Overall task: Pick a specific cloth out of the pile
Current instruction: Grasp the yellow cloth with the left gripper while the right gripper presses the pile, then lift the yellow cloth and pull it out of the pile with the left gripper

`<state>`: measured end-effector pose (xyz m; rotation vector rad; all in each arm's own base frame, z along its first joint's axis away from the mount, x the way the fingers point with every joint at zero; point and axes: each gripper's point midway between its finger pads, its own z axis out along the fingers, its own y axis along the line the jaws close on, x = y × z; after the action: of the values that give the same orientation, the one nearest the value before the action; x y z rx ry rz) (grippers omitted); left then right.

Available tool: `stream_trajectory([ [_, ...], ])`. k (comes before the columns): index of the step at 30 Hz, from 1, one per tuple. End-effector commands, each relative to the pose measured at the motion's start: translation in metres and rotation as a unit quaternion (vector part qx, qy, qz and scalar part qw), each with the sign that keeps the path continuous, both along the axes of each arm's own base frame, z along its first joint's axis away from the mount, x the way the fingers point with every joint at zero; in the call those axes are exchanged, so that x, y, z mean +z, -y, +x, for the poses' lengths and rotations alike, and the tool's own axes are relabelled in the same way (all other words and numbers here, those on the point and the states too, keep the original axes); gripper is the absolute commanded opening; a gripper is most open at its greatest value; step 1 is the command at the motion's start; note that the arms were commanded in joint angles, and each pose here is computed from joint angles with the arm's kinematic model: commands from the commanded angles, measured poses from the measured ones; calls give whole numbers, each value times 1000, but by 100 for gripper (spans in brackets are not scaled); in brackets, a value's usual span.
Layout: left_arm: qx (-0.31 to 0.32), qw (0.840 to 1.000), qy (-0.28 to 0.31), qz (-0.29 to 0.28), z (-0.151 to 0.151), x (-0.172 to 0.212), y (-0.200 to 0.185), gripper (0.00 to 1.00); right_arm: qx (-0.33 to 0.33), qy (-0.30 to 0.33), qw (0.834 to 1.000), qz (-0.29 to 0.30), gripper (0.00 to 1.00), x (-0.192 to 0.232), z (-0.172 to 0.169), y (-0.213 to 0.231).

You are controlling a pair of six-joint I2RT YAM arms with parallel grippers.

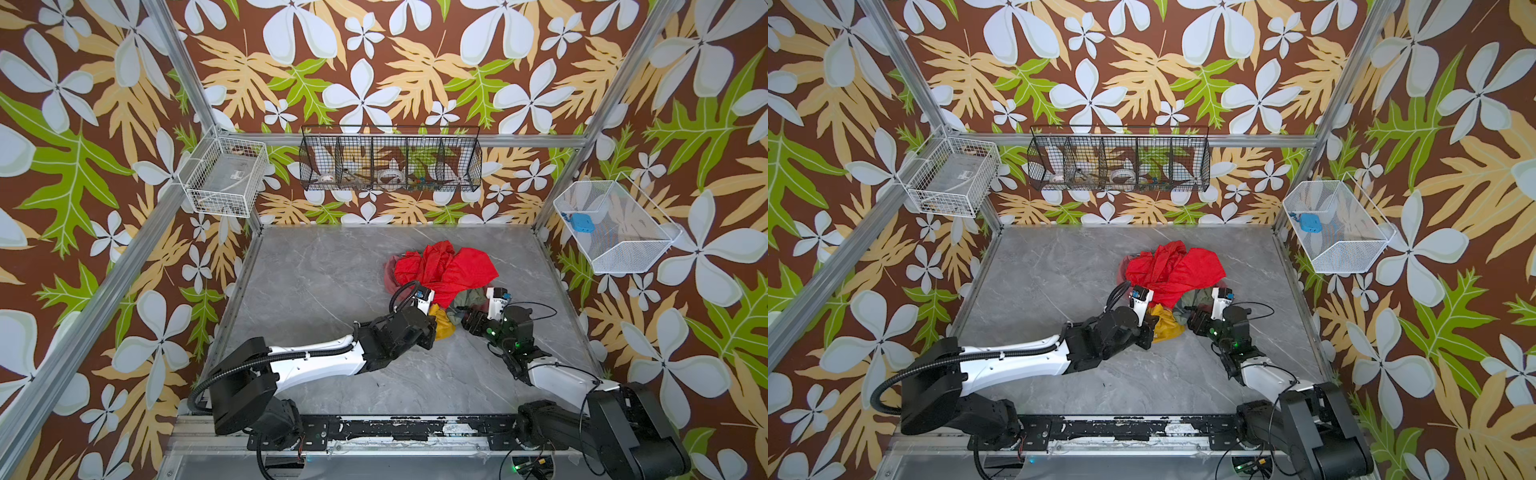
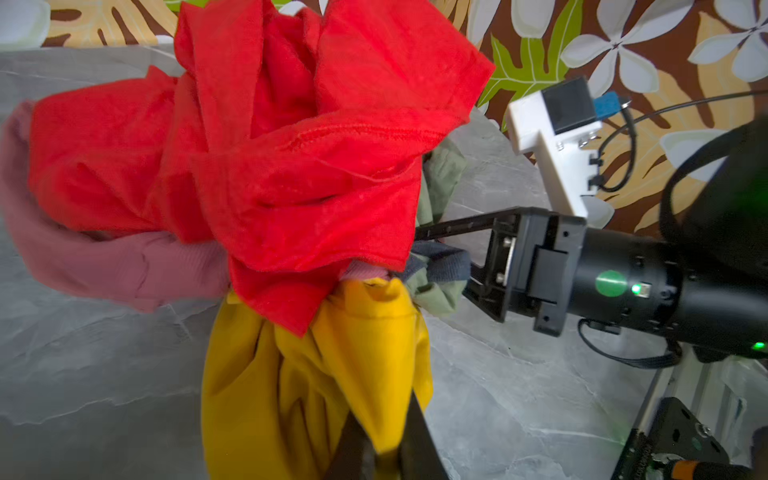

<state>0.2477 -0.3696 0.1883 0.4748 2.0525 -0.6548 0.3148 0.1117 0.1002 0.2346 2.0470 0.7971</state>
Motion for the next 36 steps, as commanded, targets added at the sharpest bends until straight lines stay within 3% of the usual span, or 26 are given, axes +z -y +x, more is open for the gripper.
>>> stream_trajectory([
  [1, 7, 1000, 29, 0, 1, 23, -8, 0, -44, 6, 999, -29, 58, -4, 6, 17],
  [11, 27, 995, 77, 58, 9, 75, -28, 0, -89, -36, 993, -67, 57, -25, 17, 34],
  [26, 67, 988, 141, 19, 2, 152, -73, 0, -117, -44, 988, -89, 65, -27, 18, 47],
  [36, 162, 969, 185, 31, 1, 196, -138, 0, -119, -45, 988, -89, 69, -27, 20, 48],
])
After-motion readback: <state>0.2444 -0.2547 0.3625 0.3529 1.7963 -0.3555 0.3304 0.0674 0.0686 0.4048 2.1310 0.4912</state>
